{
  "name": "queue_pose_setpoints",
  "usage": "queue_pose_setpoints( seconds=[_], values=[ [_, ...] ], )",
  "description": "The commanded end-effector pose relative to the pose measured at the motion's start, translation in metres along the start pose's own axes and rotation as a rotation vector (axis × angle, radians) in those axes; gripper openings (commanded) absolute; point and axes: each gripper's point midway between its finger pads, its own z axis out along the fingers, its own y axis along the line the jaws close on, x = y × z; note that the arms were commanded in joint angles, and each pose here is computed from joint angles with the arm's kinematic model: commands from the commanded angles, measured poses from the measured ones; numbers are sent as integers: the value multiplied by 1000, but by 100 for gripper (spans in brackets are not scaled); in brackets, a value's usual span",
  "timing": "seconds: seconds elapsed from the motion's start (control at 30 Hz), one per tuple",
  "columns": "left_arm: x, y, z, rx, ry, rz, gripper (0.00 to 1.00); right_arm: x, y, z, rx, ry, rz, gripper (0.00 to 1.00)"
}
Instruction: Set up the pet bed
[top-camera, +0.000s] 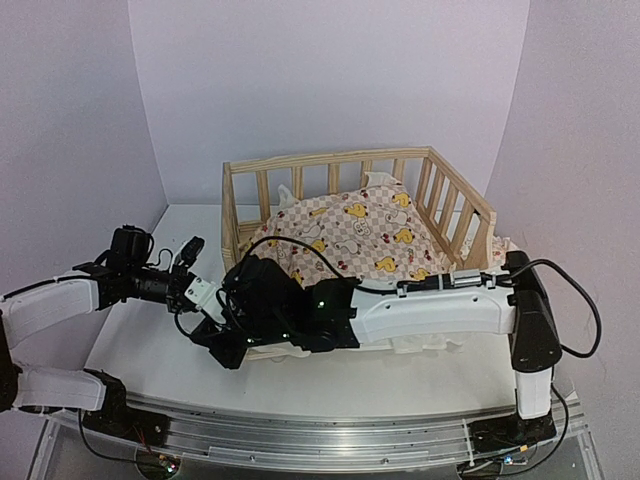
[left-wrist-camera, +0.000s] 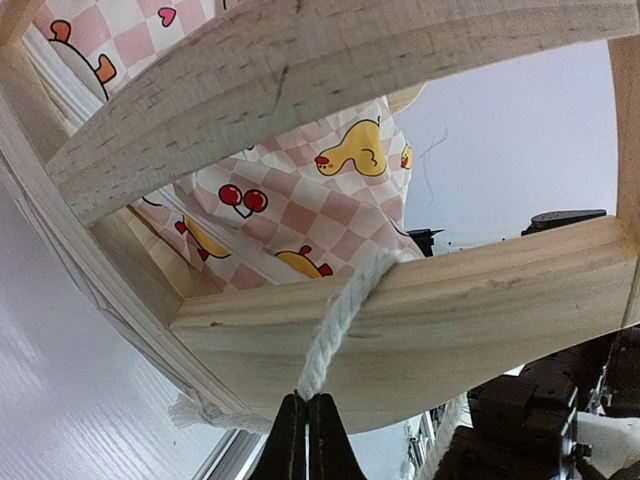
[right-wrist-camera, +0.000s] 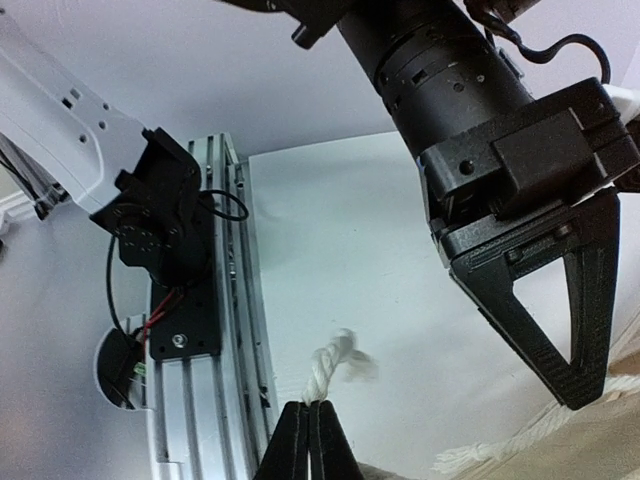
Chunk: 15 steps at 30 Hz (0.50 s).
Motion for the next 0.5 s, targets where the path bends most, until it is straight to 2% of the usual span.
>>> queue_pose_setpoints(
  seconds=[0.0, 0.1, 0.37, 0.47],
  values=[
    [6, -6, -1, 35, 29, 41, 0, 3, -25, 10, 149, 3, -31, 9],
    [12, -7, -1, 42, 44, 35, 0, -2, -32, 8, 192, -9, -19, 26],
    [19, -3, -1, 44, 47, 22, 0, -31, -5, -28, 63, -72, 137, 39],
    [18, -7, -2, 52, 49, 36, 0, -38, 3, -47, 23, -89, 198, 39]
  ],
)
